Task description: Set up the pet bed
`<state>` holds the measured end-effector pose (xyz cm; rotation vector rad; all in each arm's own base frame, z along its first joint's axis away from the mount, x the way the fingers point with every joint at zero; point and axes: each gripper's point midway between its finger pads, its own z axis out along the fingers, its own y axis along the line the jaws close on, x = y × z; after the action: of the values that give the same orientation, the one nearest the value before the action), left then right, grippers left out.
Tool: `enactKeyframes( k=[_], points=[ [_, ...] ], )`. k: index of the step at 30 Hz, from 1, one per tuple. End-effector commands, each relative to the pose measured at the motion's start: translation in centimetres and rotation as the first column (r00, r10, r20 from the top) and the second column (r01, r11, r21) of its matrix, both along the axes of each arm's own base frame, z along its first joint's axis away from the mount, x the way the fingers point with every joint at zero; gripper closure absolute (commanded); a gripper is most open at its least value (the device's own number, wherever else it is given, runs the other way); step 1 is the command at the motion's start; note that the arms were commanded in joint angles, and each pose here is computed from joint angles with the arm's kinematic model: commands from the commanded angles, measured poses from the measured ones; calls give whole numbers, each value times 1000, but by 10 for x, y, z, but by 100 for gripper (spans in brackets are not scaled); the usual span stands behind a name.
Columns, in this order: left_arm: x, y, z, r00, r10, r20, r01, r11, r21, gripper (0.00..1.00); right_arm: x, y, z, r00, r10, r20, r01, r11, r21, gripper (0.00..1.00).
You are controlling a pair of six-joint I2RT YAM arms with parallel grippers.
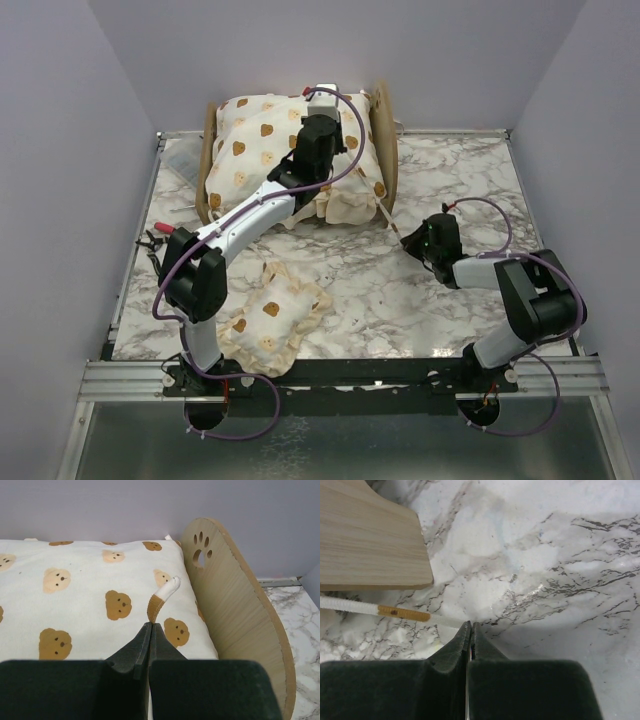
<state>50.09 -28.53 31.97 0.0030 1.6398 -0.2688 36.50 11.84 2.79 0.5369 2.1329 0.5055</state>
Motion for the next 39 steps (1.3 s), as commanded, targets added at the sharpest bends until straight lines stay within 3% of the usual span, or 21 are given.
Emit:
enactKeyframes(
  k=[1, 8, 14, 23, 28, 32, 36, 39],
  points=[
    [7, 11, 36, 997, 32, 68, -29, 999, -43, 100, -15, -16, -30, 995, -39, -90, 34, 998, -50, 100],
    [-13, -15, 35, 994, -81, 70, 83, 996, -26, 100, -4, -3, -10, 999, 34, -30, -35, 999, -24, 100],
    [-74, -61, 8, 963, -266, 29, 267, 963, -35, 100, -1, 2, 3, 998, 68, 4, -68, 997, -25, 98],
    [-211, -141, -76, 804, -586, -96, 576, 809, -118, 99, -11, -23, 51, 995, 18, 100, -6, 993, -119, 52],
    [-268, -178, -141, 688, -698, -198, 669, 716, -200, 82, -18, -46, 93, 983, -17, 181, 57, 973, -223, 35],
    [-309, -197, -186, 587, -754, -293, 722, 652, -233, 62, -20, -58, 120, 975, 4, 223, 68, 948, -312, 32],
    [-324, -190, -186, 560, -771, -303, 740, 630, -237, 46, -17, -48, 143, 964, 101, 245, -10, 937, -350, 29],
    [-322, -169, -168, 593, -747, -300, 731, 656, -188, 33, -11, -33, 158, 943, 180, 281, -76, 936, -344, 27]
  ],
)
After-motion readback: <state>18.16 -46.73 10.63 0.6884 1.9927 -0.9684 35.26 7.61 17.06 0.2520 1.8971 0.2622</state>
